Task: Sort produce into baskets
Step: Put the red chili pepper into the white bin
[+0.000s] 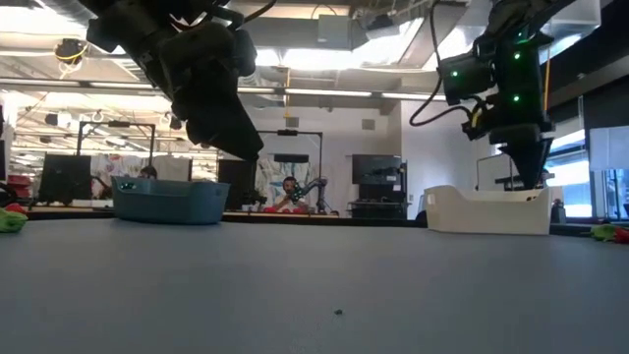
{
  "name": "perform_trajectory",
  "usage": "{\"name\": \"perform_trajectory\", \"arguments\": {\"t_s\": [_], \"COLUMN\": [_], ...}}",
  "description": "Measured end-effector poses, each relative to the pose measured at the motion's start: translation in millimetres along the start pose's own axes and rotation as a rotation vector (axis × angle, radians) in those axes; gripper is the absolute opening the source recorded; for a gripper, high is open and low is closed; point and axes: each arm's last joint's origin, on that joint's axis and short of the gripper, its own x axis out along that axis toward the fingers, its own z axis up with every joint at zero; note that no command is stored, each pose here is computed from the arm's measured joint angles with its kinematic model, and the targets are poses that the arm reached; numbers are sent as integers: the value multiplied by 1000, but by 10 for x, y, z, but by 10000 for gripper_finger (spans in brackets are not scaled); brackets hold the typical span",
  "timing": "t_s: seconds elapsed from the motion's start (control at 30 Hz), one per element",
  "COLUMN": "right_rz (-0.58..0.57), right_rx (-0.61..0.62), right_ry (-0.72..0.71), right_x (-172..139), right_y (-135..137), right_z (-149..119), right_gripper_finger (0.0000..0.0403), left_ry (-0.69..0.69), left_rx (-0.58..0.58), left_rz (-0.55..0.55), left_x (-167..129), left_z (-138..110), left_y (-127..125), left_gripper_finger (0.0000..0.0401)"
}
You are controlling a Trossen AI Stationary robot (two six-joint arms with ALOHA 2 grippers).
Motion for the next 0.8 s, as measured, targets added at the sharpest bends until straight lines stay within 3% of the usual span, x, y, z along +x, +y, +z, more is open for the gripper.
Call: {"name": "perform_trajectory", "arguments": {"t_s": [0.27, 0.4, 0.6, 0.8], "right_rz": [89, 63, 38, -14], "right_rx": [-39, -56, 42, 29], "right_ry": [53, 88, 174, 335], "right_x": [-69, -68, 199, 465], "right_y": [318, 431, 482, 501], "right_z": [-170, -295, -429, -516], "right_gripper_finger": [163, 163, 163, 163], "left_ry": [0, 0, 0, -1], "left_rx": [-1, 6, 11, 11], "left_rz": [0, -1, -1, -2], "left_x": [1, 0, 0, 0], "left_z": [0, 0, 0, 0], "left_y": [0, 0, 0, -3], "left_gripper_finger": [180, 180, 180, 180]}}
